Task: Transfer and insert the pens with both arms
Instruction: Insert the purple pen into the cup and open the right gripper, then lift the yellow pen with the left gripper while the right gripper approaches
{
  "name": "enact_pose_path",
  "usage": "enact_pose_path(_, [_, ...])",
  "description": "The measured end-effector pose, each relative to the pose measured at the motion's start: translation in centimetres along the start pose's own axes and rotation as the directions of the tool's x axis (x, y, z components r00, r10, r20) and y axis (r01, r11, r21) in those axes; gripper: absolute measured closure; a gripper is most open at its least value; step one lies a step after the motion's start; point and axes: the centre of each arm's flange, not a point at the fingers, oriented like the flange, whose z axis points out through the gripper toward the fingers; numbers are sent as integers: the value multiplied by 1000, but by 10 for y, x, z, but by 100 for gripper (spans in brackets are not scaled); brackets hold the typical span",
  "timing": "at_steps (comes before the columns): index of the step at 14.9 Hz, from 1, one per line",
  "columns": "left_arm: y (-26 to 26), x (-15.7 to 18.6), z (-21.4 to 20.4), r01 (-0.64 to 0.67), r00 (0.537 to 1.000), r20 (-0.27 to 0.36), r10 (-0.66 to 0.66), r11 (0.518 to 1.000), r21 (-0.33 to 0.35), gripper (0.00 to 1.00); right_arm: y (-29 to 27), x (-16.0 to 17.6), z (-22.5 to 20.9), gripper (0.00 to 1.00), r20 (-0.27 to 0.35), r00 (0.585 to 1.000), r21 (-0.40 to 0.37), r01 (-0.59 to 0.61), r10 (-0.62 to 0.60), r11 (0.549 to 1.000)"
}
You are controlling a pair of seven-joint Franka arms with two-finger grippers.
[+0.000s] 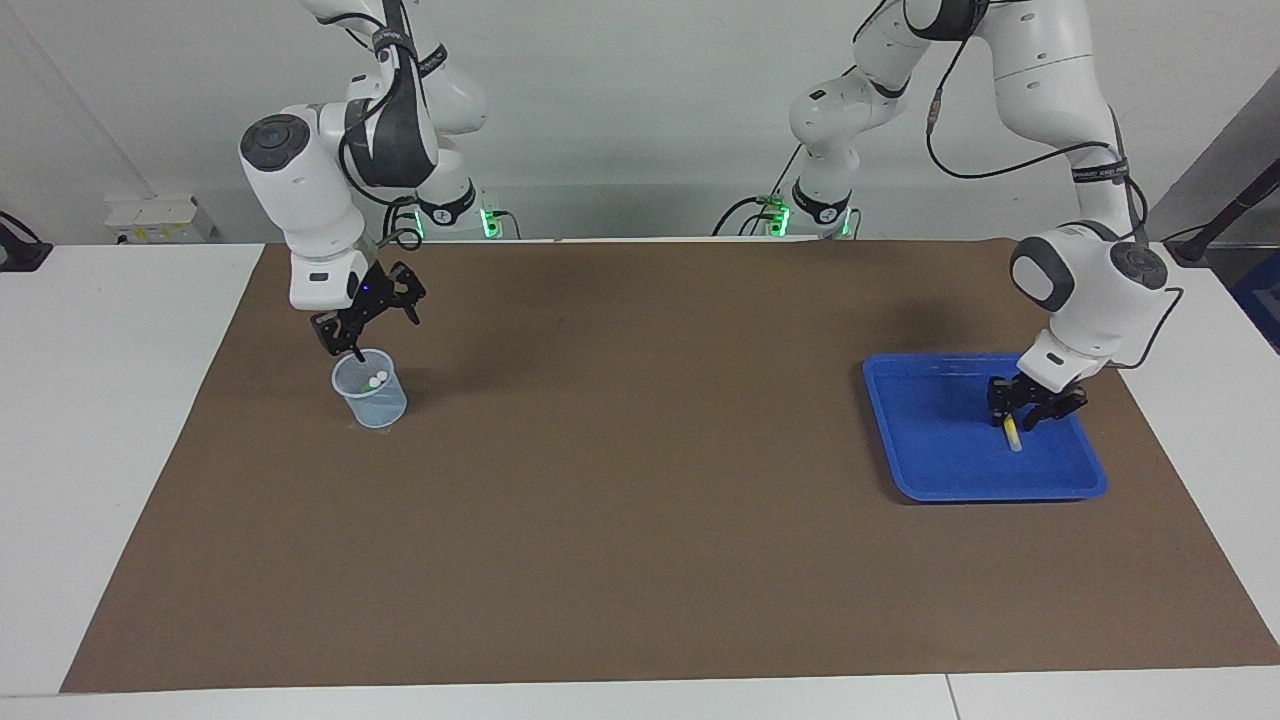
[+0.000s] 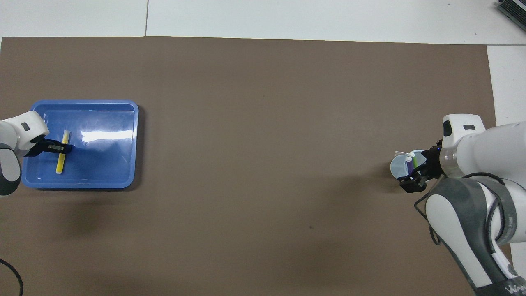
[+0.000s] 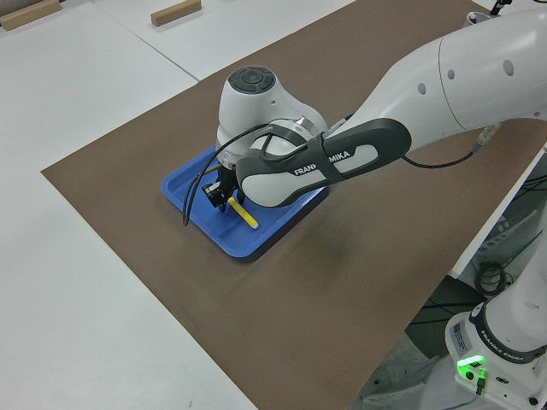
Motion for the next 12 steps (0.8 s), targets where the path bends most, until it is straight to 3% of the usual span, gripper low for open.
enact_pose_path(2, [2,2,-1,-5,1000,-2,5,1000,0,82,-2,2,-1,0,-20,999,23,-37,37,999])
enact_pose_path(6, [2,2,-1,-4,1000,16,4,1000,-9,83,-14,9,0,0,-25,985,93,-170,173,981])
enact_pose_path(10, [-2,8,-16,24,996,83,-20,999,-41,83,-28,18,0,0,-22,964,142,-261,267,955])
enact_pose_path(12, [-3,16,-33,62,991,120,-55,997,-53,83,-36,23,1,0,-14,936,192,-342,351,920])
